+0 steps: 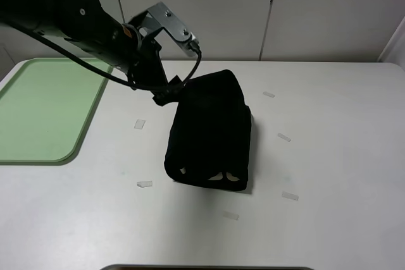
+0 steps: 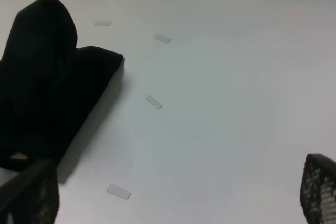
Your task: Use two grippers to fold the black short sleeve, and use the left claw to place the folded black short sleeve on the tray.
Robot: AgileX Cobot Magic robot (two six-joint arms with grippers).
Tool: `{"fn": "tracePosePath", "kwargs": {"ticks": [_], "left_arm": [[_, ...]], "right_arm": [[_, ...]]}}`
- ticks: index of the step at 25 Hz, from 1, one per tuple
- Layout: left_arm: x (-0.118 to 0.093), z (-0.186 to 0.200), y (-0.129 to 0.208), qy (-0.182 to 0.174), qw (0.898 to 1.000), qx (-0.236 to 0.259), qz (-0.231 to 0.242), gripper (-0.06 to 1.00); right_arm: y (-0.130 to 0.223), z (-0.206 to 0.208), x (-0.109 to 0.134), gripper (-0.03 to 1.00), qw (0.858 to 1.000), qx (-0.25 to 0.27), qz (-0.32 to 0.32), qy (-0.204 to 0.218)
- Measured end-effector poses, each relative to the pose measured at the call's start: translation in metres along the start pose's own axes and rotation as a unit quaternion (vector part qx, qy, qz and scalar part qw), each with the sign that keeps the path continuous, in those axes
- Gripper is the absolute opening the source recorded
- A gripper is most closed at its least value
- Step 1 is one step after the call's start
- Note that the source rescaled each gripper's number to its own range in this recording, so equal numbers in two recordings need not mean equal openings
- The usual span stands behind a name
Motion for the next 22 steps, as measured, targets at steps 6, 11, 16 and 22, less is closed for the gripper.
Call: {"fn": "tracePosePath", "kwargs": {"ticks": [6, 11, 16, 22], "left_arm": [[-0.025, -0.035, 0.001, 0.014, 0.998, 0.001, -0.069, 1.00], [-0.053, -0.056, -0.012, 0.014, 0.990, -0.027, -0.138, 1.00], [-0.080, -0.066, -0.028, 0.010, 0.982, -0.062, -0.177, 1.00], [-0.099, -0.073, -0.038, 0.008, 0.978, -0.087, -0.190, 1.00]], "right_arm": [[0.000, 0.000, 0.000, 1.00, 1.000, 0.000, 0.000, 0.000], [0.000, 0.000, 0.000, 1.00, 1.000, 0.000, 0.000, 0.000], [0.000, 0.000, 0.000, 1.00, 1.000, 0.000, 0.000, 0.000], [0.000, 0.000, 0.000, 1.00, 1.000, 0.000, 0.000, 0.000]]}}
Point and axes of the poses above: a point on each arm's last joint axis where the gripper is mounted, z pointing back along that axis away from the gripper, x along the wrist's bending axis when the last joint is at zero, y = z × x, the point moved 6 cm from there along -z, pointing out along that axis toward the gripper, and after that the axes turned 7 degrees about -z, right-handed, at the moved point
